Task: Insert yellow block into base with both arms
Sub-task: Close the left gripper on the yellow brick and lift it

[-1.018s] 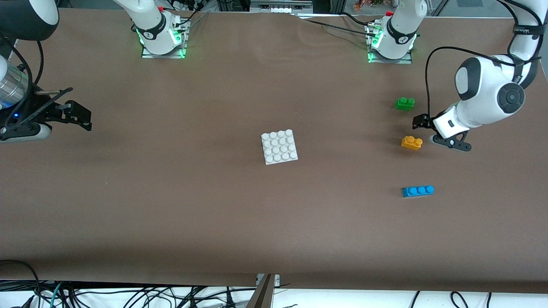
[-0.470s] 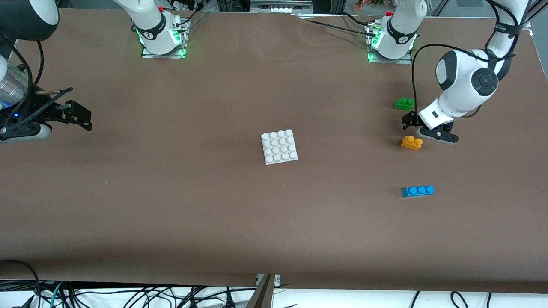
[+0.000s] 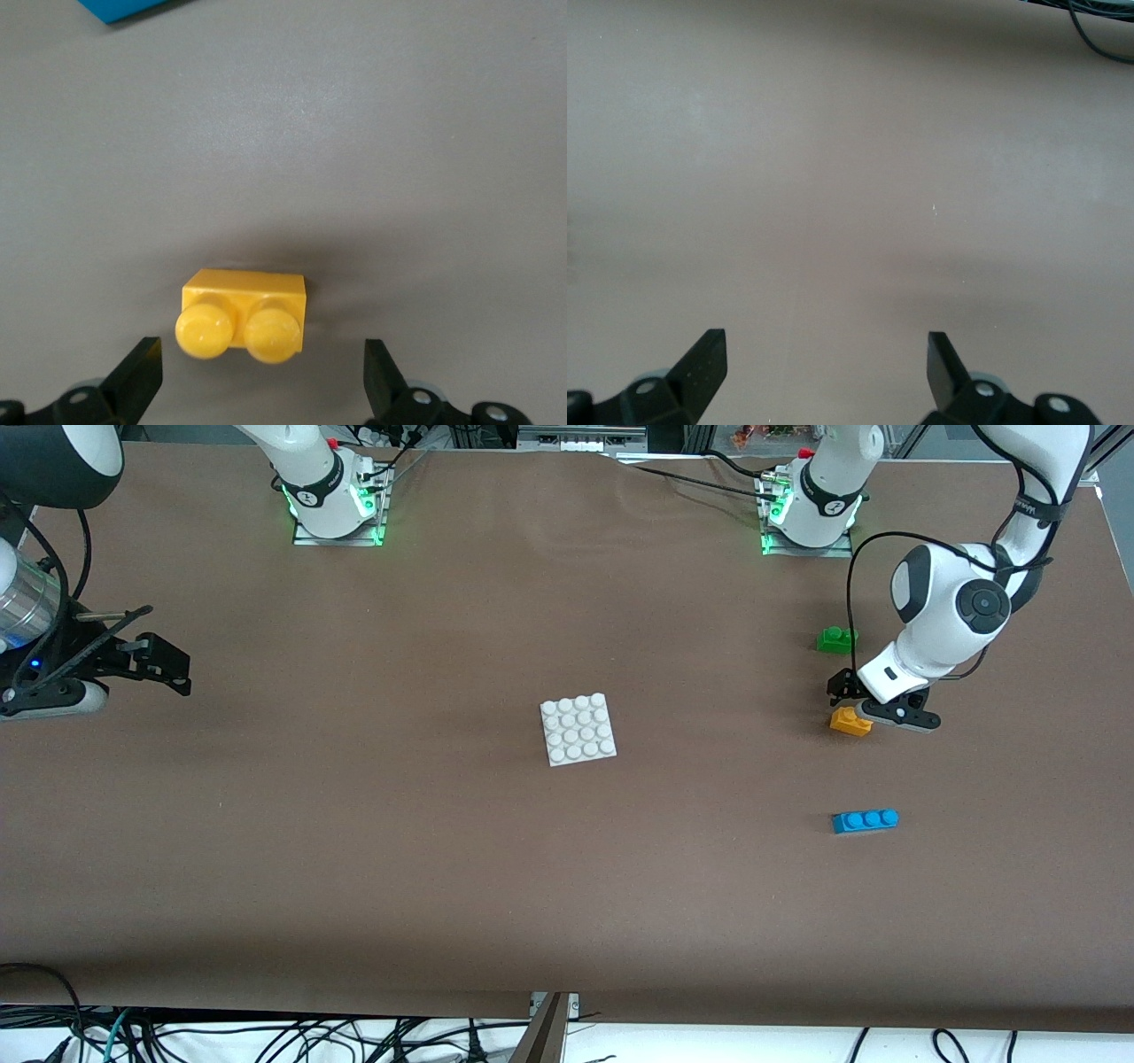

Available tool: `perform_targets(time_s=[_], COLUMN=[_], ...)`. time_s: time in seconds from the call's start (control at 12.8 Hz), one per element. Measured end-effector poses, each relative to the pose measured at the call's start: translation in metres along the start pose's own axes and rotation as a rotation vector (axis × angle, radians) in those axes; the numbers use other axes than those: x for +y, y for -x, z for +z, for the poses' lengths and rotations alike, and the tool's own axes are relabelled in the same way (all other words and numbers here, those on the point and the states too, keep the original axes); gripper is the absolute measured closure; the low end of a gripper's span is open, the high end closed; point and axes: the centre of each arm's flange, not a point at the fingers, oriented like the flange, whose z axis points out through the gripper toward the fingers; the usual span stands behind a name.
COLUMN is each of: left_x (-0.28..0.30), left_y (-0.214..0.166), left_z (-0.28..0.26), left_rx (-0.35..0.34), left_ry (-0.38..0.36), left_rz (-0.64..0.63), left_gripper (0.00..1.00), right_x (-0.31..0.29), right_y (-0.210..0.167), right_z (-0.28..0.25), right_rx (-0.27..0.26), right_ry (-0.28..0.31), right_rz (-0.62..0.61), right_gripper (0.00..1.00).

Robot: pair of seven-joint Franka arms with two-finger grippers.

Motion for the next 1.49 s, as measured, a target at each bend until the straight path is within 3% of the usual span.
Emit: perform_targets(time_s=[0.7, 0.86, 1.02, 1.1, 1.17, 1.49], left_x=[-0.007, -0.008, -0.008, -0.009, -0.010, -0.015], left_y=[-0.003, -0.002, -0.002, -0.003, -0.005, -0.012], left_z=[0.023, 0.026, 0.027, 0.026, 0.025, 0.018], left_rx=[0.015, 0.009, 0.008, 0.011, 0.015, 0.031], left_ry=[0.002, 0.001, 0.002, 0.001, -0.001, -0.007], left_rz=[-0.009, -0.005, -0.005, -0.006, -0.007, -0.013], left_gripper=[0.00, 0.04, 0.22, 0.22, 0.31, 0.32], right_x=[0.000, -0.001, -0.001, -0.001, -0.001, -0.001], right_y=[0.000, 0.000, 0.000, 0.000, 0.000, 0.000], right_z=[0.000, 0.000, 0.000, 0.000, 0.000, 0.000], right_rx=[0.000, 0.000, 0.000, 0.000, 0.000, 0.000], right_ry=[0.000, 0.000, 0.000, 0.000, 0.000, 0.000], right_rz=[-0.001, -0.001, -0.001, -0.001, -0.001, -0.001], right_gripper=[0.00, 0.00, 0.00, 0.00, 0.00, 0.00])
